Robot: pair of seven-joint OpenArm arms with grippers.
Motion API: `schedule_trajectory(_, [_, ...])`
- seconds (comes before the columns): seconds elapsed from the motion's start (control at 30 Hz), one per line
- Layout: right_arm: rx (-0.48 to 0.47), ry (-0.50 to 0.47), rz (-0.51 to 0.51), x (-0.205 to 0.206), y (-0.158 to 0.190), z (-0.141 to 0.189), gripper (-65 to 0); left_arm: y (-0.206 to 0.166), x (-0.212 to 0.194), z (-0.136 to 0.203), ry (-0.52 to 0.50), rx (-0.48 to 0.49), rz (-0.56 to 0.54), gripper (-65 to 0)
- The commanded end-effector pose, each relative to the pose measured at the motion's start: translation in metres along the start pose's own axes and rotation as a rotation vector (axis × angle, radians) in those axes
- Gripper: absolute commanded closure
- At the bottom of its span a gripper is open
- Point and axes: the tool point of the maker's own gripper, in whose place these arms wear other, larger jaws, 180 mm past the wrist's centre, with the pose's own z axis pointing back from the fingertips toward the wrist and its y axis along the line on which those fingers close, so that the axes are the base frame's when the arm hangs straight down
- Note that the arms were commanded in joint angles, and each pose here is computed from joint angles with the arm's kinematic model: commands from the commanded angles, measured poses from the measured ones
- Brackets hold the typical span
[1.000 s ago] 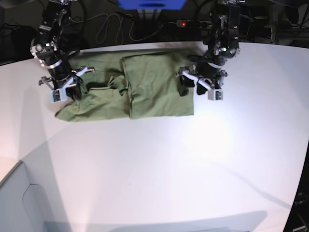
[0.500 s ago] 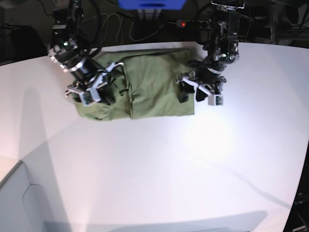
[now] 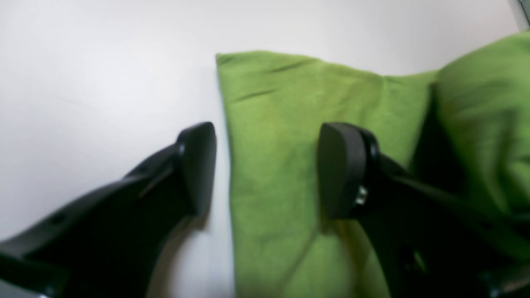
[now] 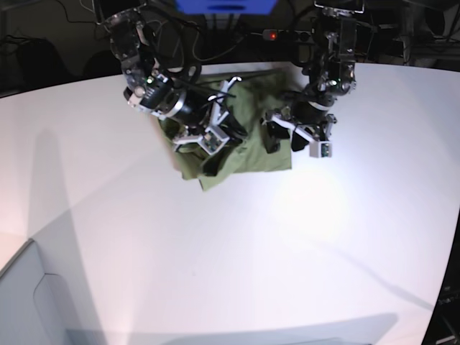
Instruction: Fold the T-shirt properly
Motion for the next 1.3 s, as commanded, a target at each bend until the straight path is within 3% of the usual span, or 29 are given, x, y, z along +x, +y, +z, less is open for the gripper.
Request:
schedule_trajectory(0.0, [0.033,-0.064,0.011,0.018,0.007,-0.001,-0.2,0.006,-0.016,0.002,0.071,0.027,0.004,-38.6])
schedule_trajectory(0.2, [0.095,-0.072,0.038,0.023,0.029,-0.007,-0.2,0.007,-0.017,0.002,0.072,0.028,0.003,-38.6])
schedule_trajectory(0.53, [0.107,-0.078,0.066,0.032,0.023,-0.019,-0.2,0.007,-0.015,0.005,0.067,0.03,0.002,-38.6])
schedule_trajectory(0.87, [0.113,-0.038,0.048,0.019,0.019,-0.027,-0.2,-0.012,0.018,0.031,-0.038,-0.004,-0.038,-38.6])
schedule_trajectory(1.27, [0.123,-0.056,0.026,0.028,0.023,-0.038,-0.2,0.07,0.052,0.097,-0.166,0.242,-0.019,-38.6])
